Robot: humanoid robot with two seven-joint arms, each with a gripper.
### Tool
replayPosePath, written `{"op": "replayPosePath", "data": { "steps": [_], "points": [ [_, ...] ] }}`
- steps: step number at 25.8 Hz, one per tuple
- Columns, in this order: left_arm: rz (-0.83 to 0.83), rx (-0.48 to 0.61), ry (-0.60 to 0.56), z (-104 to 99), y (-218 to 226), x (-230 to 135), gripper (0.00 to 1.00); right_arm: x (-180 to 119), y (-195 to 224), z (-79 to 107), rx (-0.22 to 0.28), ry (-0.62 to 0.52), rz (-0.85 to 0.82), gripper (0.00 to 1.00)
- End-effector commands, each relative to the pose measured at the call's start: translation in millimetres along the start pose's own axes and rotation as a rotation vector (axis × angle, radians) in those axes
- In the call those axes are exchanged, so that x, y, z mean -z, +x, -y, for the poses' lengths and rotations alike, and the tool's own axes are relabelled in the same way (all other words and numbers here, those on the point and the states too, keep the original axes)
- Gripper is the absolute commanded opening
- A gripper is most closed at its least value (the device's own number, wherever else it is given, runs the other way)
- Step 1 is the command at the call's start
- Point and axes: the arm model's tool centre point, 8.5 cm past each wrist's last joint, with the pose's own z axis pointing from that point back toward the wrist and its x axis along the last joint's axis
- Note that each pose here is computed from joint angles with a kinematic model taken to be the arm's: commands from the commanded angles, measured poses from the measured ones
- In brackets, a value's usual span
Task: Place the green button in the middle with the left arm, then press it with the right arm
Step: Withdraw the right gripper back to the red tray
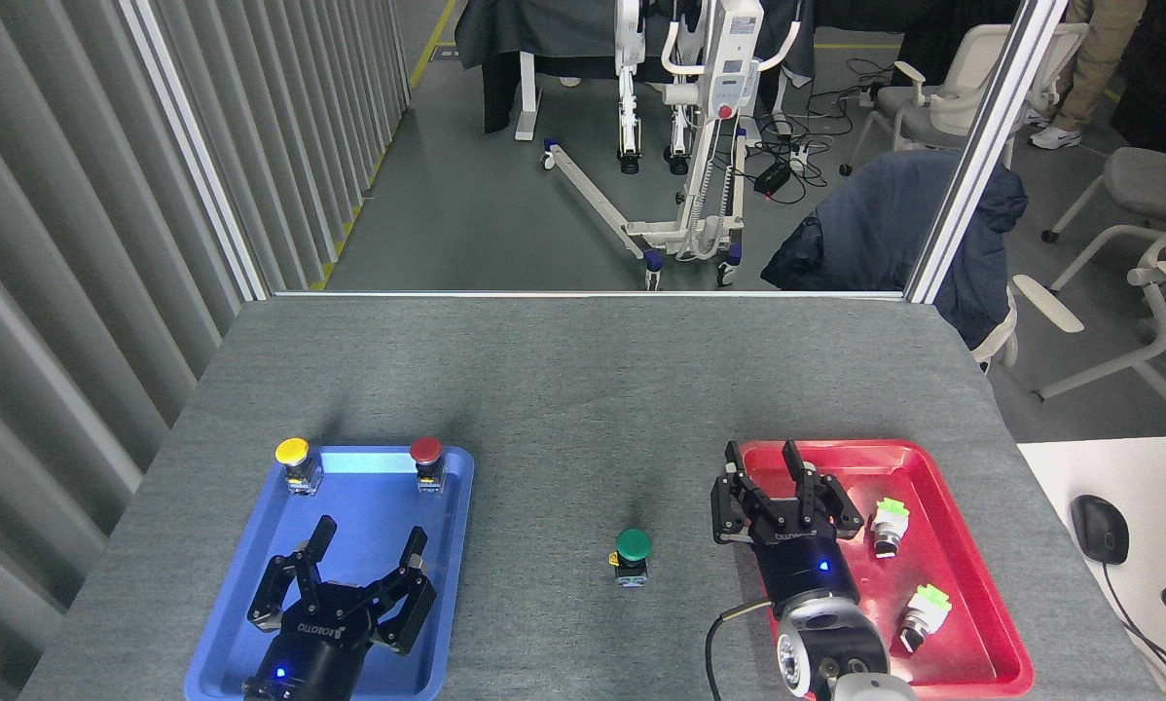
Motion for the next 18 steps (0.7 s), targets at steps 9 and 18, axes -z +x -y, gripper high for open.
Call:
{"op": "replayPosePath", "data": {
  "steps": [9, 18],
  "points": [
    [0.014, 0.001, 0.003, -1, 1, -1, 0.98, -69, -60, -6.2, -0.005, -0.017, -0.184, 0.99],
    [0.014, 0.001, 0.004, -1, 1, -1, 0.98, -73, -64, -8.1, -0.017, -0.008, -0.188, 0.99]
  ]
}}
